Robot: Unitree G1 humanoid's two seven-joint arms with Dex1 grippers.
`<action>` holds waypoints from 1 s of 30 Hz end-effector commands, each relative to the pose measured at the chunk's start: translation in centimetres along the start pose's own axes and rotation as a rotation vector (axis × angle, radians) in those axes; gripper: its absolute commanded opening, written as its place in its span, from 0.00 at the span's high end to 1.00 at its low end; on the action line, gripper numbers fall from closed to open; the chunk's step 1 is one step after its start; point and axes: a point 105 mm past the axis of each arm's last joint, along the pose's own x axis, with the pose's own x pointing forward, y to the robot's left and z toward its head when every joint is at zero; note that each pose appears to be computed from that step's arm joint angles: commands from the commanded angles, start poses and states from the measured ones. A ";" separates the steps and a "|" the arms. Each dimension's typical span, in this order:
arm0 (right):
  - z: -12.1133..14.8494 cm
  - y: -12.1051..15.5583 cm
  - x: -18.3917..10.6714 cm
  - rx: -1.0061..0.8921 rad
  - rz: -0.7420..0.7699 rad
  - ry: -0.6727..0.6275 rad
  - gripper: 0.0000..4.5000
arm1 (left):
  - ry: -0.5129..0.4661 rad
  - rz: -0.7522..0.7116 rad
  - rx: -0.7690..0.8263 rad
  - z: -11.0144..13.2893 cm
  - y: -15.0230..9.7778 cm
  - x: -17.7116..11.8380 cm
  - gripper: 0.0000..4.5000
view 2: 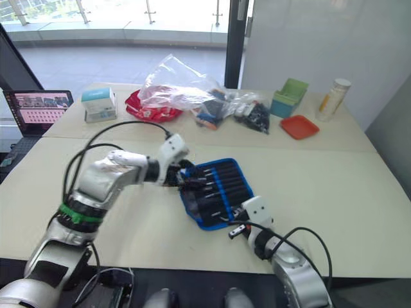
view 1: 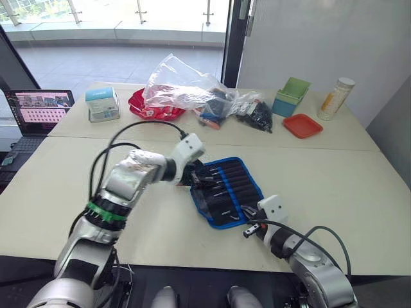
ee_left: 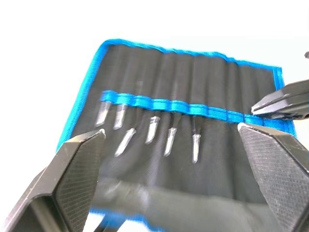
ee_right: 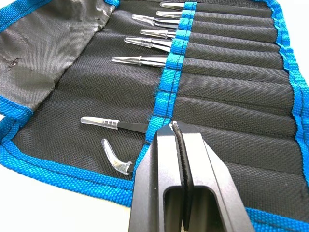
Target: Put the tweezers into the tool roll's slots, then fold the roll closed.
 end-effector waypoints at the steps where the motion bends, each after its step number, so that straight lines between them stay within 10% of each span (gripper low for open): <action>1: -1.9 0.7 0.3 0.030 0.035 0.080 1.00 | -0.223 0.100 -0.036 2.1 1.3 -3.3 0.00; 10: -1.9 0.3 0.4 0.017 0.057 0.089 1.00 | -0.248 0.570 -0.158 -4.9 4.9 -12.1 0.00; 17: -2.2 -0.4 0.0 0.013 0.076 0.101 1.00 | -0.204 0.864 -0.180 -10.0 1.6 -18.7 0.00; 30: -2.7 0.0 -0.4 0.009 0.140 0.120 1.00 | -0.148 0.971 -0.260 -14.2 -2.7 -19.7 0.00</action>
